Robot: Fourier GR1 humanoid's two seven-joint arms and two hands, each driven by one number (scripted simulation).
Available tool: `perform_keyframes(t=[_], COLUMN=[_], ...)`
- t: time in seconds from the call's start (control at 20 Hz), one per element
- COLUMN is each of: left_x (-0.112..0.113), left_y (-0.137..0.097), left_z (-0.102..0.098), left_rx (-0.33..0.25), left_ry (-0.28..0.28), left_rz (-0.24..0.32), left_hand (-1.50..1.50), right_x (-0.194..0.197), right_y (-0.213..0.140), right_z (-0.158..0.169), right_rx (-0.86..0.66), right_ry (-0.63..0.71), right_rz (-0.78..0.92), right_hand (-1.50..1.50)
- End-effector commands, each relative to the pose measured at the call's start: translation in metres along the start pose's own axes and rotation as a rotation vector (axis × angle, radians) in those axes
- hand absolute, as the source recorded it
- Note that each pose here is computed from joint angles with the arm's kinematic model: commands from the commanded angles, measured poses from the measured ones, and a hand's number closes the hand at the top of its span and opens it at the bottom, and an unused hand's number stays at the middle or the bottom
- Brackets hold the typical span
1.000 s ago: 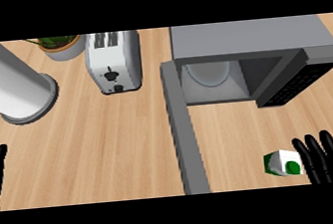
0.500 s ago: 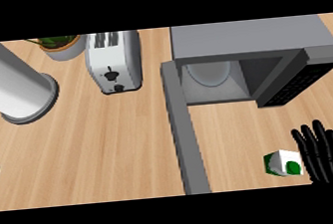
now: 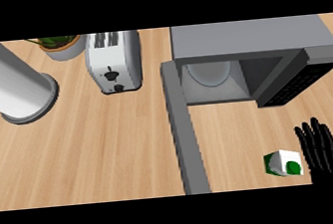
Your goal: Pick up the milk, place it into the microwave and close the microwave
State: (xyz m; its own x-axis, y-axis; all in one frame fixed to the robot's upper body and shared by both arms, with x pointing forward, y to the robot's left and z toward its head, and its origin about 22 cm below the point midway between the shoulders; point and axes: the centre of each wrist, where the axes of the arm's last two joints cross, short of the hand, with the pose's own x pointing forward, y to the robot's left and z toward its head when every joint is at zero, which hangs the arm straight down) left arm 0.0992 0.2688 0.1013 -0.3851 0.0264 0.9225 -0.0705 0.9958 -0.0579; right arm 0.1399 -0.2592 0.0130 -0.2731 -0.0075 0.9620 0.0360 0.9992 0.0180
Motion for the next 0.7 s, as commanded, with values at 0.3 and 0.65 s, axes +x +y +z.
perform_keyframes(t=[0.3,0.65], left_x=[-0.007,0.001], left_y=[0.016,0.01], left_z=[0.007,0.025], left_rx=[-0.011,-0.012], left_ry=[-0.004,0.003], left_rz=[-0.005,0.016], left_hand=[-1.5,-1.5], right_x=[-0.045,-0.068], right_y=[-0.051,-0.069], right_z=[0.003,0.03], right_rx=[-0.049,-0.004], right_ry=[0.047,0.038], right_rz=[0.052,0.061], right_hand=[-1.5,-1.5])
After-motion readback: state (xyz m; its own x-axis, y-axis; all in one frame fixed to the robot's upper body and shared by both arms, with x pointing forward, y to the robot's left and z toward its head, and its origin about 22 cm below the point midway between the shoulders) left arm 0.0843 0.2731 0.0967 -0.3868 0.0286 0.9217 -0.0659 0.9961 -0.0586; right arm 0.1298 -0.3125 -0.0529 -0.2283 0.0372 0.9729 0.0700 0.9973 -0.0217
